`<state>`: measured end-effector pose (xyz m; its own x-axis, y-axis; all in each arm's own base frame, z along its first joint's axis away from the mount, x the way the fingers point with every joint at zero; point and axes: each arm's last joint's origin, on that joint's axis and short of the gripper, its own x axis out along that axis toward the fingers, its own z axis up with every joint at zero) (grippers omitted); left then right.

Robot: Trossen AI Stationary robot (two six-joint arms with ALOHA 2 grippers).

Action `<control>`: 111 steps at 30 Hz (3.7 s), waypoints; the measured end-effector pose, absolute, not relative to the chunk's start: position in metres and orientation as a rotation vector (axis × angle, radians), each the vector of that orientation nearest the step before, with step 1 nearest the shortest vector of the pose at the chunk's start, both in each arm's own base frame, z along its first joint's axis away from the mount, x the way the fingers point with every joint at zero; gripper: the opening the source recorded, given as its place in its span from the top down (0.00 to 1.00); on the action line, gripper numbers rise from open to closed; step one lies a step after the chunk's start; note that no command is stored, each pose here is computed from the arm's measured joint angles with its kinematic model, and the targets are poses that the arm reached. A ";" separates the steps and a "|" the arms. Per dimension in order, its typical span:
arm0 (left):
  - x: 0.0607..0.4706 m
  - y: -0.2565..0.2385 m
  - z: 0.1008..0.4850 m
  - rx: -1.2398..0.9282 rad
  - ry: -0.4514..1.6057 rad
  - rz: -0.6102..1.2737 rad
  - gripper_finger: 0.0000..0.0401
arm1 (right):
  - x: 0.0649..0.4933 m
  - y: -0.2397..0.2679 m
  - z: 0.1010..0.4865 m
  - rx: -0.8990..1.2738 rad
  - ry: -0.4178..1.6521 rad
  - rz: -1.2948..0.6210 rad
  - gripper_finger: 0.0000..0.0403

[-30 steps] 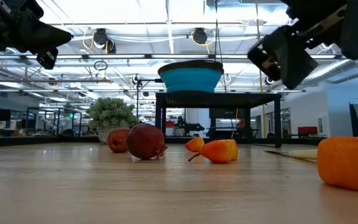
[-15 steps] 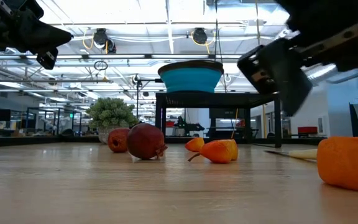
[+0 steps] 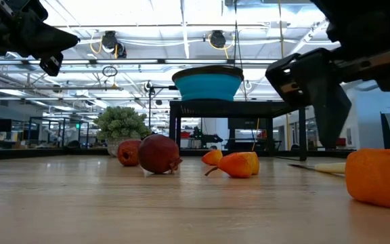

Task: Pick & Place Fruit
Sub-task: Put the orange into the blue strainer bowl on the shelf

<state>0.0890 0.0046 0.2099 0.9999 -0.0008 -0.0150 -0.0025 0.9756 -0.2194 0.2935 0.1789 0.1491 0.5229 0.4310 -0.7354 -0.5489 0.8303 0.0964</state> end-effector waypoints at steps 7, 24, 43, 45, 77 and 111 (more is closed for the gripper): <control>0.089 0.005 0.210 -0.222 0.015 0.001 0.95 | 0.293 0.179 0.148 -0.177 0.838 0.597 0.47; 0.089 0.005 0.210 -0.222 0.015 0.002 0.95 | 0.295 0.180 0.131 -0.210 0.876 0.600 0.47; 0.089 0.005 0.210 -0.222 0.016 0.002 0.95 | 0.295 0.180 0.131 -0.205 0.880 0.607 0.58; 0.089 0.005 0.210 -0.222 0.015 0.002 0.95 | 0.295 0.180 0.131 -0.205 0.880 0.608 0.60; 0.089 0.005 0.210 -0.216 0.016 0.000 0.95 | 0.307 0.108 0.224 -0.089 0.584 0.390 0.63; 0.089 0.005 0.210 -0.214 0.017 0.001 0.95 | 0.299 0.032 0.345 0.841 -0.262 0.208 0.61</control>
